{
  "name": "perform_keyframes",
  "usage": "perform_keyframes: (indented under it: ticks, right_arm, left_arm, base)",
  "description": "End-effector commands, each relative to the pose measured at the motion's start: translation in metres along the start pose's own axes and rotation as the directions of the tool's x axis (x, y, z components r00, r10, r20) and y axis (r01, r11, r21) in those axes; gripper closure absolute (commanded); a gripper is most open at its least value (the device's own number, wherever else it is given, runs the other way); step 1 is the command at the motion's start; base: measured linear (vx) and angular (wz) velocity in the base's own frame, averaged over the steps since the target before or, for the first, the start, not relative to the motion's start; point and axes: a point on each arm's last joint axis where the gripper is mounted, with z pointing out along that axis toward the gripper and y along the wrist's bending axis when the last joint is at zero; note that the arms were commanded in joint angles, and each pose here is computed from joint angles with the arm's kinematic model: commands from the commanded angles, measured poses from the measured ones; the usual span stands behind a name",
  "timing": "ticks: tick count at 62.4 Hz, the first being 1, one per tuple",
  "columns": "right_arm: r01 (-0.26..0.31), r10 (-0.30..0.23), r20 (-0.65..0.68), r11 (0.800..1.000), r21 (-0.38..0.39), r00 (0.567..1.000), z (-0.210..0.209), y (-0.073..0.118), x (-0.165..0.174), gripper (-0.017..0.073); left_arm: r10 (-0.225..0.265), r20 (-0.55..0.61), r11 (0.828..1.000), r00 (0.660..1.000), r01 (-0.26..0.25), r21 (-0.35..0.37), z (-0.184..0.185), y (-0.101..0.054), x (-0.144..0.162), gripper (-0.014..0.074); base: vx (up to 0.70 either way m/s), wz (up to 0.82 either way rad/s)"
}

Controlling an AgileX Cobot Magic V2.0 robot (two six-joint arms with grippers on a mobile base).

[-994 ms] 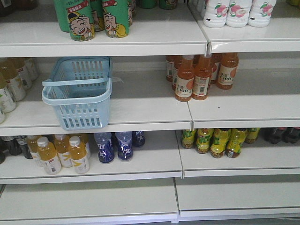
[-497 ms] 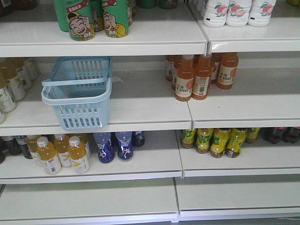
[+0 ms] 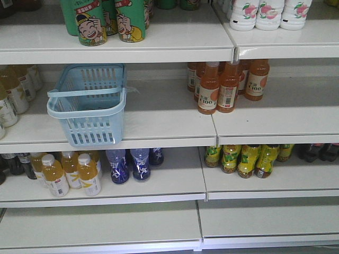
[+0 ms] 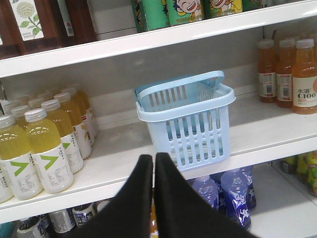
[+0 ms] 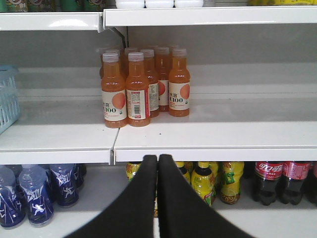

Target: Place coke in basket with both arms

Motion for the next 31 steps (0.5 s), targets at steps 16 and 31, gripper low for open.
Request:
perform_keyframes:
  ticks: [16, 31]
  right_arm:
    - [0.004, -0.004, 0.065, 1.000, -0.006, 0.998, 0.0000, 0.0007, -0.0007, 0.0569]
    - [0.004, -0.004, 0.065, 1.000, -0.006, 0.998, 0.0000, 0.0007, -0.0007, 0.0569]
  left_arm:
    - [-0.012, 0.080, 1.000, 0.997, 0.012, -0.004, -0.0013, 0.0002, -0.0053, 0.0599]
    - [-0.012, 0.080, 1.000, 0.997, 0.012, -0.004, -0.0013, 0.0002, -0.0053, 0.0599]
  base:
    - [0.00, 0.00]
    - [0.00, 0.00]
